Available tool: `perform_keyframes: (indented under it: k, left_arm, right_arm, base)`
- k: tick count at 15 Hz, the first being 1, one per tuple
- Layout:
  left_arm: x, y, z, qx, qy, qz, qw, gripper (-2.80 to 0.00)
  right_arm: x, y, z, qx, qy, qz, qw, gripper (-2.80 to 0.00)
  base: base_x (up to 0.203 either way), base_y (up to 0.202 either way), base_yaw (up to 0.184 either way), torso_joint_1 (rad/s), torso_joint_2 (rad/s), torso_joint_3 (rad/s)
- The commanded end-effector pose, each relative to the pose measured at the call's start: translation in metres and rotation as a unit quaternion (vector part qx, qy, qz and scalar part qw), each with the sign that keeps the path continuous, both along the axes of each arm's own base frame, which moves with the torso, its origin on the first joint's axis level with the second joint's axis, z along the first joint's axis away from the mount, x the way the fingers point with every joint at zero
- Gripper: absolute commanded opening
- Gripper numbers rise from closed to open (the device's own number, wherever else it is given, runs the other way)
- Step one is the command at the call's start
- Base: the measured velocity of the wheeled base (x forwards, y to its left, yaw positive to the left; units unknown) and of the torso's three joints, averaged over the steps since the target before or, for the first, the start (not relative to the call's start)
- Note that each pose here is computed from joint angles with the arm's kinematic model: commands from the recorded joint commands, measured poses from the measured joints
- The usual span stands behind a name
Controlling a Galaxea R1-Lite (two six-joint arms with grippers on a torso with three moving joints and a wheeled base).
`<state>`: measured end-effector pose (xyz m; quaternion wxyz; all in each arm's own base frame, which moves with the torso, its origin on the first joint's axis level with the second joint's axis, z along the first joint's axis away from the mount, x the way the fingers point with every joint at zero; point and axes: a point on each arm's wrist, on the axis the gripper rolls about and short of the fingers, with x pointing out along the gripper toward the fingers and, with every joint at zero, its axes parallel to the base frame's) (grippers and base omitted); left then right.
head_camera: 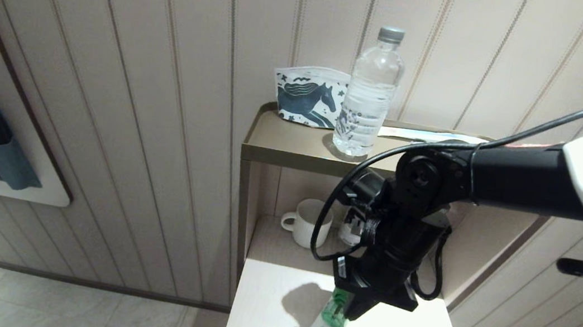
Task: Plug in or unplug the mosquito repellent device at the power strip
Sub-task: Hold the socket with your left hand and unplug it with your right hand
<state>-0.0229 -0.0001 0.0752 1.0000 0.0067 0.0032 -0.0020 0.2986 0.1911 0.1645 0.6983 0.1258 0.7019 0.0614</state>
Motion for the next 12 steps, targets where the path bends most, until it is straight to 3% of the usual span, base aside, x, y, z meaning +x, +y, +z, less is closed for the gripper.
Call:
perform_keyframes:
  k: [1, 7, 12]
  left_arm:
    - [0.0, 0.0, 0.0, 0.0, 0.0, 0.0, 1.0, -2.8]
    - [0.0, 0.0, 0.0, 0.0, 0.0, 0.0, 1.0, -2.8]
    - [0.0, 0.0, 0.0, 0.0, 0.0, 0.0, 1.0, -2.8]
  right_arm:
    - [-0.003, 0.003, -0.005, -0.009, 0.015, 0.006, 1.0, -2.8]
    - [-0.014, 0.011, -0.004, -0.011, 0.018, 0.026, 0.999, -2.8]
    - [-0.029, 0.003, 0.027, 0.009, -0.018, 0.035, 0.999, -2.8]
  base:
    - [0.0, 0.0, 0.0, 0.0, 0.0, 0.0]
    - [0.0, 0.0, 0.0, 0.0, 0.0, 0.0]
    - [0.0, 0.0, 0.0, 0.0, 0.0, 0.0]
